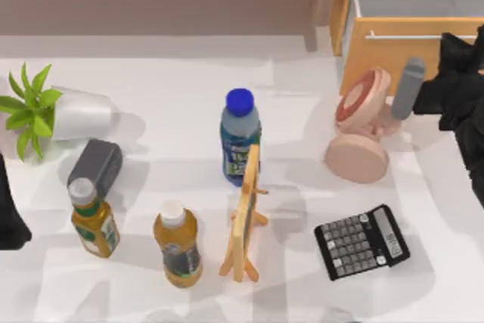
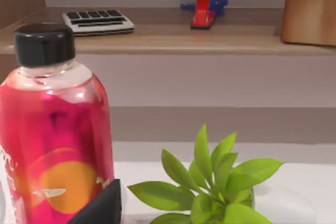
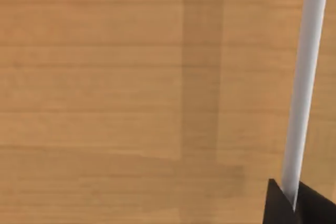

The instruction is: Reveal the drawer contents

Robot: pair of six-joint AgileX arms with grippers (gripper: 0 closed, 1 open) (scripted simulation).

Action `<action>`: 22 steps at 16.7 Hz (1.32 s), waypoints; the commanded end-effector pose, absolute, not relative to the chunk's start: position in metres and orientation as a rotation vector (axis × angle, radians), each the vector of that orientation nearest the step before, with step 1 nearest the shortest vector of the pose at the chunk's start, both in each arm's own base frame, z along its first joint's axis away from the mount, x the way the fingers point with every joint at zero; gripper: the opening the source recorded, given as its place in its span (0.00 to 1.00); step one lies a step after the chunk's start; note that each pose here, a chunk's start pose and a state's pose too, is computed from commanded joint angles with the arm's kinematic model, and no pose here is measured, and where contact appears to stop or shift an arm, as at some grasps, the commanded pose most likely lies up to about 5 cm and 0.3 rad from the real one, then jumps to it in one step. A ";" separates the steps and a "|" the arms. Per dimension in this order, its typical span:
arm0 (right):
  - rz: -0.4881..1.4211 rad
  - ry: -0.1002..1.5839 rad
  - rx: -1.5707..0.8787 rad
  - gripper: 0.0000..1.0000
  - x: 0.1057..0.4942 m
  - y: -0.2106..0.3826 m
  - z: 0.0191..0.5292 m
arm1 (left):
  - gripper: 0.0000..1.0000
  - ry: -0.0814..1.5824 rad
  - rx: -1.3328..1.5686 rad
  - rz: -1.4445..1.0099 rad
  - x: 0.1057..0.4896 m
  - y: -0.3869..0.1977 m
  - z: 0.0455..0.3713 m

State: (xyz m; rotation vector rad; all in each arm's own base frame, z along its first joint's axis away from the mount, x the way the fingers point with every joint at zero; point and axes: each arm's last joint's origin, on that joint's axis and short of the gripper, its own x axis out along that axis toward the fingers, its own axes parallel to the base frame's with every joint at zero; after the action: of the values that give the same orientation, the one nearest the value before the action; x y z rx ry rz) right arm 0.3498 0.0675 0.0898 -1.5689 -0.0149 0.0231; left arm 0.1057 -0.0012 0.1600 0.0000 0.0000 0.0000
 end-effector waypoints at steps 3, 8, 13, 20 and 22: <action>0.045 -0.010 -1.571 0.00 0.327 0.070 0.085 | 1.00 0.000 0.000 0.000 0.106 -0.001 0.160; -0.004 0.022 -1.568 0.00 0.305 0.068 0.087 | 1.00 0.000 0.000 0.000 0.106 -0.001 0.160; 0.001 0.024 -1.571 0.00 0.302 0.068 0.085 | 1.00 0.000 0.000 0.000 0.106 -0.001 0.160; 0.018 0.025 -1.575 0.00 0.249 0.070 0.083 | 1.00 0.000 0.000 0.000 0.106 -0.001 0.160; -0.004 0.022 -1.569 0.00 0.243 0.068 0.086 | 1.00 0.000 0.000 0.000 0.106 -0.001 0.160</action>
State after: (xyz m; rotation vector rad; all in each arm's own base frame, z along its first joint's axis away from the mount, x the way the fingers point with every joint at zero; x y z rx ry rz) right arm 0.2432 0.0684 0.0863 -1.5692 0.0217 -0.0039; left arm 0.1057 -0.0012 0.1600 0.0000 0.0000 0.0000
